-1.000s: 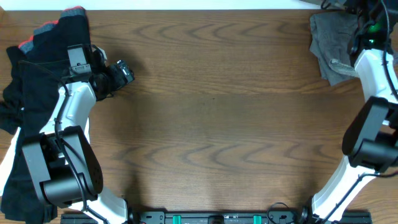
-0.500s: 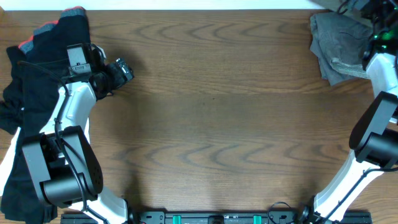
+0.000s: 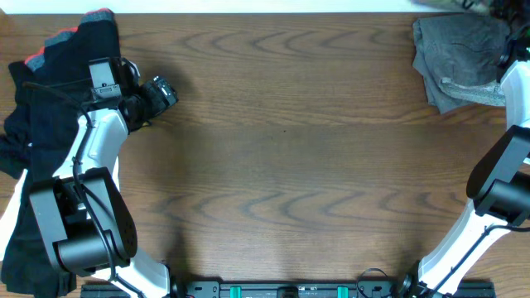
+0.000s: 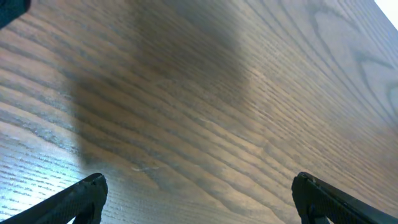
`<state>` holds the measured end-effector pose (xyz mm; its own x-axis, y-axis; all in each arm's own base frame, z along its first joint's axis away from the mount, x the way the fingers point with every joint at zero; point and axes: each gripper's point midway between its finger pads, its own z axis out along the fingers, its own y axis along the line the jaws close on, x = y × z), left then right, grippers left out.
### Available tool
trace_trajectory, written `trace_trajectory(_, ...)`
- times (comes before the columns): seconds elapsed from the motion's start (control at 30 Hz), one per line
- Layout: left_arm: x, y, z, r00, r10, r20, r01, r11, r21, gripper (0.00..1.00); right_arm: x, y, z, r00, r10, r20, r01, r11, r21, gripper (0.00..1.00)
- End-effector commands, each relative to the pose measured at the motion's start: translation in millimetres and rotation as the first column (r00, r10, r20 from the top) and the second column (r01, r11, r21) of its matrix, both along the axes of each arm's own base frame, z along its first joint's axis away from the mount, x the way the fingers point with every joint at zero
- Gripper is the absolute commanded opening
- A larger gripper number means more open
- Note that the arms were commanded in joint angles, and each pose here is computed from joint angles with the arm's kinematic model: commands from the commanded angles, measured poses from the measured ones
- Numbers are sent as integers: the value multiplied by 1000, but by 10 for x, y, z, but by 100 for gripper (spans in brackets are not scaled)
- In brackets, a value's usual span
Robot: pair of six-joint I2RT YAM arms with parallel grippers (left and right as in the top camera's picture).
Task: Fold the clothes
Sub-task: 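Lower the shorts onto the grey garment pile and open the right gripper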
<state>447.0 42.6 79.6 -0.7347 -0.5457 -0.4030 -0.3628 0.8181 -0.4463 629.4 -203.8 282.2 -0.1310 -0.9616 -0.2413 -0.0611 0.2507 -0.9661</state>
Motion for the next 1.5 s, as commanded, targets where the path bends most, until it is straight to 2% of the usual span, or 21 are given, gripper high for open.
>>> trace_trajectory(0.0, 62, 36, 90, 1000, 13, 26, -13, 1000, 2, 96, 32, -67, -108, 1000, 25, -3, -25, 999, 26, 1)
trace_trajectory(0.27, 66, 37, 93, 999, 17, 27, -17, 1000, -1, 96, 5, -83, -722, 984, 15, -180, 7, 993, 121, 2)
trace_trajectory(0.43, 74, 38, 98, 999, 16, 31, -16, 1000, 0, 96, -220, 12, -1106, 929, 36, -369, 51, 974, 223, 9)
trace_trajectory(0.57, 79, 39, 102, 999, 16, 34, -16, 1000, 1, 96, -519, 143, -1277, 857, 64, -511, 112, 946, 305, 26)
trace_trajectory(0.7, 100, 44, 117, 999, 16, 45, -16, 1000, 3, 96, -945, 319, -1257, 767, 96, -634, 196, 907, 374, 54)
trace_trajectory(0.8, 106, 45, 122, 999, 16, 48, -16, 1000, 4, 96, -1227, 481, -1137, 722, 125, -681, 290, 838, 462, 67)
trace_trajectory(0.93, 107, 45, 123, 999, 19, 48, -19, 1000, 1, 96, -1491, 806, -877, 705, 215, -676, 412, 651, 637, 78)
trace_trajectory(1.0, 105, 44, 121, 999, 19, 47, -19, 1000, 1, 96, -1567, 872, -792, 703, 223, -675, 468, 570, 675, 78)
trace_trajectory(1.07, 100, 41, 118, 999, 19, 44, -19, 1000, 0, 96, -1565, 807, -751, 715, 168, -678, 569, 424, 705, 78)
trace_trajectory(1.13, 97, 42, 116, 999, 19, 43, -19, 1000, 0, 96, -1547, 700, -767, 719, 116, -685, 662, 184, 726, 80)
trace_trajectory(1.2, 99, 41, 117, 999, 18, 44, -18, 1000, 0, 96, -1589, 544, -890, 691, 64, -720, 722, -22, 692, 78)
trace_trajectory(1.27, 99, 43, 117, 999, 19, 44, -19, 1000, 0, 96, -1646, 334, -1070, 652, 8, -759, 747, -178, 640, 78)
trace_trajectory(1.37, 94, 42, 113, 999, 19, 41, -19, 1000, 0, 96, -1758, -23, -1331, 592, -68, -803, 737, -357, 574, 78)
trace_trajectory(1.47, 92, 40, 112, 999, 18, 40, -18, 1000, 0, 96, -1887, -270, -1480, 556, -90, -826, 706, -473, 527, 78)
